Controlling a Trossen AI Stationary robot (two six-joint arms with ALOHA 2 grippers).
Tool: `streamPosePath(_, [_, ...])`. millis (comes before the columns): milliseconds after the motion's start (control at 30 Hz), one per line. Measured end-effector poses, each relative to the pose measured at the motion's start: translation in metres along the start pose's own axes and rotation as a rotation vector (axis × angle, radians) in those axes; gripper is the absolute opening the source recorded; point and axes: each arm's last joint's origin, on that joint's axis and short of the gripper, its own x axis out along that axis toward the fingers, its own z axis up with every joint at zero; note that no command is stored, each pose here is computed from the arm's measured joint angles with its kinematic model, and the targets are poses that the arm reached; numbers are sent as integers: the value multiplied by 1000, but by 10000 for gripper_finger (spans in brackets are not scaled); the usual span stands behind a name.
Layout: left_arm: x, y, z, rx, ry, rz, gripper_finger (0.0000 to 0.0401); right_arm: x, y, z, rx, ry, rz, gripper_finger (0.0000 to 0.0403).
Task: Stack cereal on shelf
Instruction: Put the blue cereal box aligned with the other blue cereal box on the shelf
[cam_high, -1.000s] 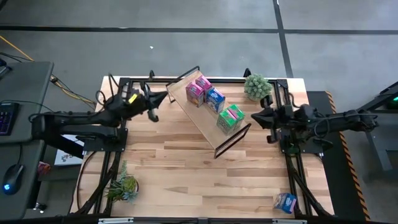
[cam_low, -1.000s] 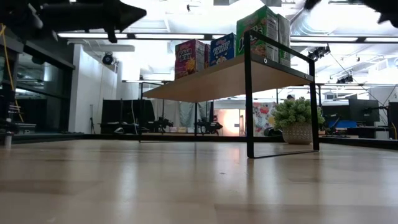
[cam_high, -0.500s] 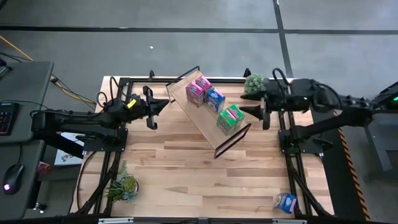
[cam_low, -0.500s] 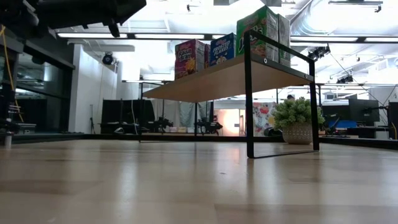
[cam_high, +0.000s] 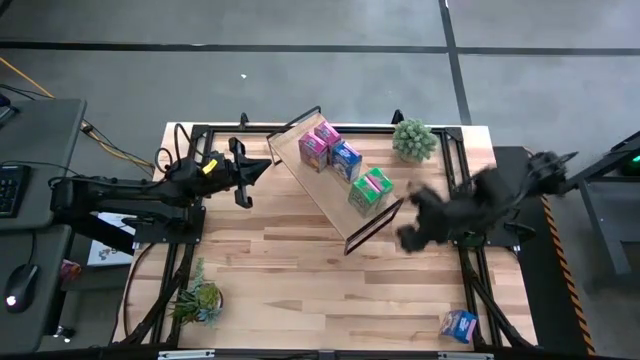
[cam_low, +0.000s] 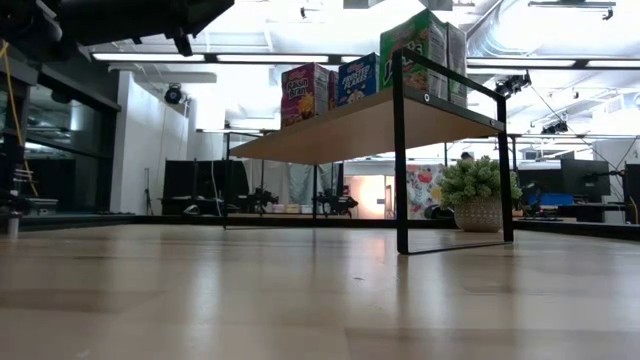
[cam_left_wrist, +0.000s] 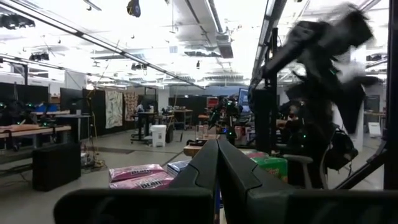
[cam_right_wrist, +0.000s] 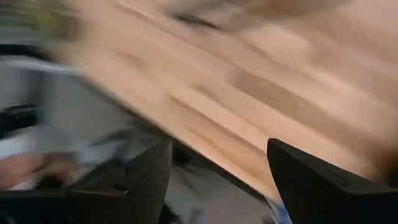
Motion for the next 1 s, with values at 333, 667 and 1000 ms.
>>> streamPosePath(333, [0, 0, 0, -7, 1, -9, 0, 66, 5, -81, 327, 282, -430, 257])
streamPosePath(667, [0, -3, 0, -64, 6, -111, 0, 113, 7, -134, 419, 230, -611, 257])
streamPosePath(1000, [0, -4, 0, -62, 4, -120, 0, 161, 7, -162, 433, 261, -791, 257])
